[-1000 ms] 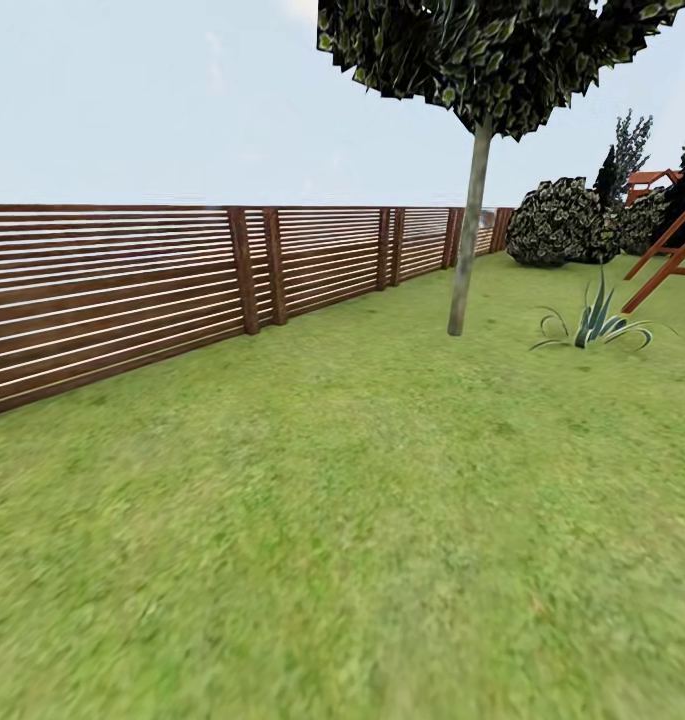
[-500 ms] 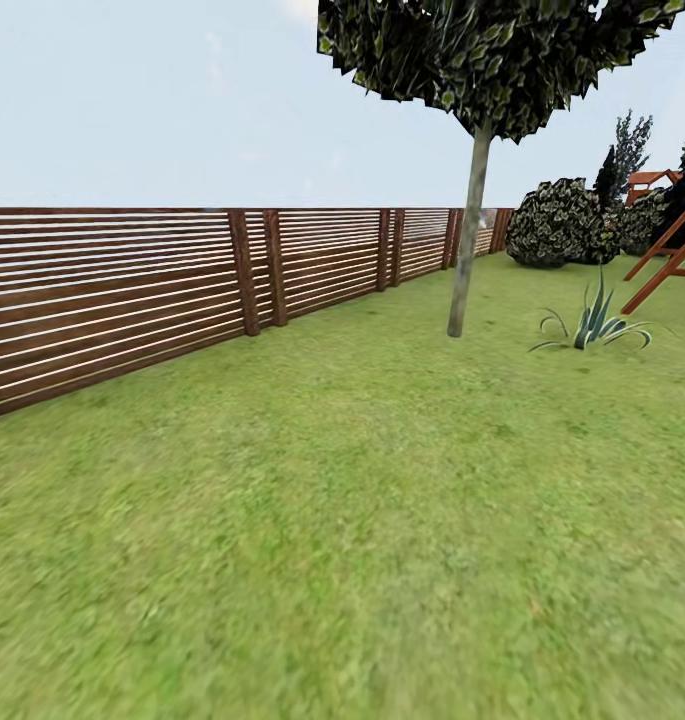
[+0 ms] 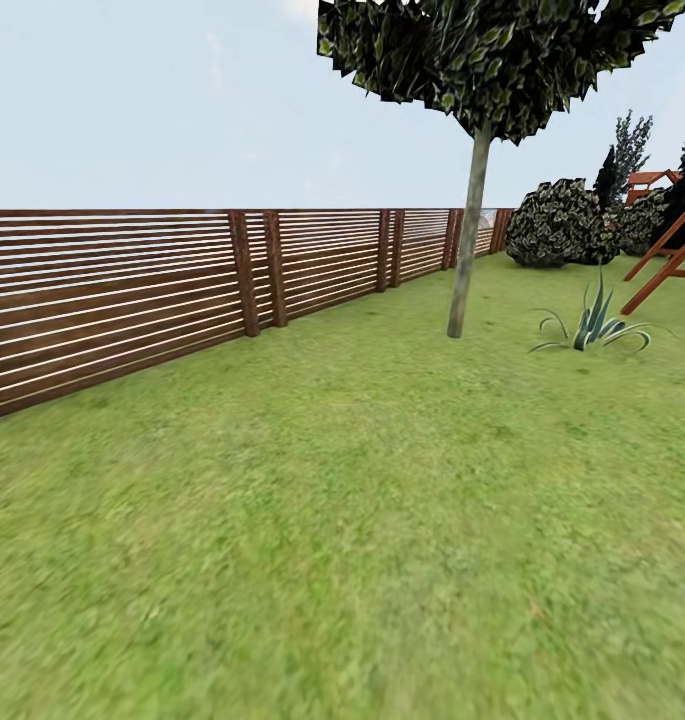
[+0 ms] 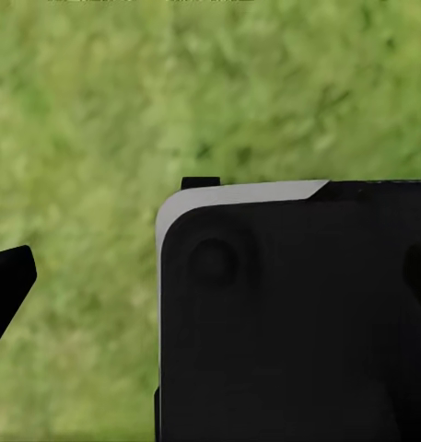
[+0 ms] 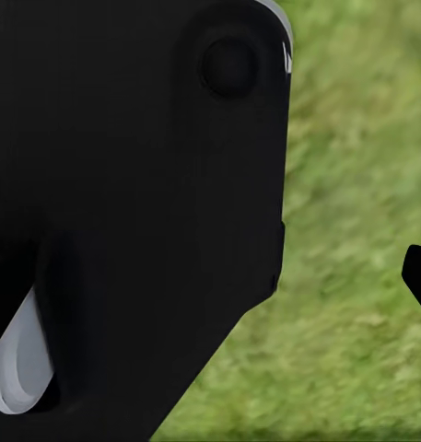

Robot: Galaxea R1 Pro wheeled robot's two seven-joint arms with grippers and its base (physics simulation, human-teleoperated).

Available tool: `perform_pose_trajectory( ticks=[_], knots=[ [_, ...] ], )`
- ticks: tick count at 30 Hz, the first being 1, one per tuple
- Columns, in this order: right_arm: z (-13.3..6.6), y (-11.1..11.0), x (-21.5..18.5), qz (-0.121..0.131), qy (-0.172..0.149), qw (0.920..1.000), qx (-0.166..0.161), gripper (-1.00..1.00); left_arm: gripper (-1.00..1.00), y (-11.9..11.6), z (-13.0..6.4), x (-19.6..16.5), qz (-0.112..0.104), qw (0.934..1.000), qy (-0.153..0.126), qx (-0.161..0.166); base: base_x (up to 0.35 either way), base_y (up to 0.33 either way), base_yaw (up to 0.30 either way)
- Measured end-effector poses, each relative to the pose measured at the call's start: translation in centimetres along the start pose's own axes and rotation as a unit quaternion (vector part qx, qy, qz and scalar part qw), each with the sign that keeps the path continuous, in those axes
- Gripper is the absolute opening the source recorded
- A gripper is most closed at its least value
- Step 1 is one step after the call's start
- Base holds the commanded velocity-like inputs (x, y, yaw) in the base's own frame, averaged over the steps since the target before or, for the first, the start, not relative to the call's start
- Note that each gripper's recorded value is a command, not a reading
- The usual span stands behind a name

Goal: Take the three Easter eggs out of the wicker basket on the lawn in the garden, then place them on the lawn next to a single tree (choose any tree) so that all three eggs are next to the same tree and none are left in the basket.

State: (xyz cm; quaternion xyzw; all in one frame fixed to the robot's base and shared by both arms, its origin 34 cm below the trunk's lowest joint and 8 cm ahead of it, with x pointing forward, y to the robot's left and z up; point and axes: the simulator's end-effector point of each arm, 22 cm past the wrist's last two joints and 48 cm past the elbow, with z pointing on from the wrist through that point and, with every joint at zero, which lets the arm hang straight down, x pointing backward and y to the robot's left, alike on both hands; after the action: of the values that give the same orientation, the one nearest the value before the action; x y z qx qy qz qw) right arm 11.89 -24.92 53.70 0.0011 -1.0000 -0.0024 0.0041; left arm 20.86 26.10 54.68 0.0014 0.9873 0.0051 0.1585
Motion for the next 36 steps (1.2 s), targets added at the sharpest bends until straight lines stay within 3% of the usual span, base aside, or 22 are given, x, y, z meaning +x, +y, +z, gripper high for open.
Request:
perform_pose_trajectory(
  ticks=[9, 36],
  knots=[
    [-0.01, 0.00, 0.01, 0.000, 0.000, 1.0000, 0.000, 1.00, 1.00, 0.00, -0.02, 0.00, 0.005, 1.0000, 0.000, 0.001, 0.129, 0.000, 0.000],
    [-0.01, -0.01, -0.08, 0.001, -0.002, 1.0000, 0.000, 1.00, 1.00, 0.02, -0.02, 0.02, 0.005, 1.0000, 0.000, 0.001, 0.332, 0.000, 0.000]
  ],
)
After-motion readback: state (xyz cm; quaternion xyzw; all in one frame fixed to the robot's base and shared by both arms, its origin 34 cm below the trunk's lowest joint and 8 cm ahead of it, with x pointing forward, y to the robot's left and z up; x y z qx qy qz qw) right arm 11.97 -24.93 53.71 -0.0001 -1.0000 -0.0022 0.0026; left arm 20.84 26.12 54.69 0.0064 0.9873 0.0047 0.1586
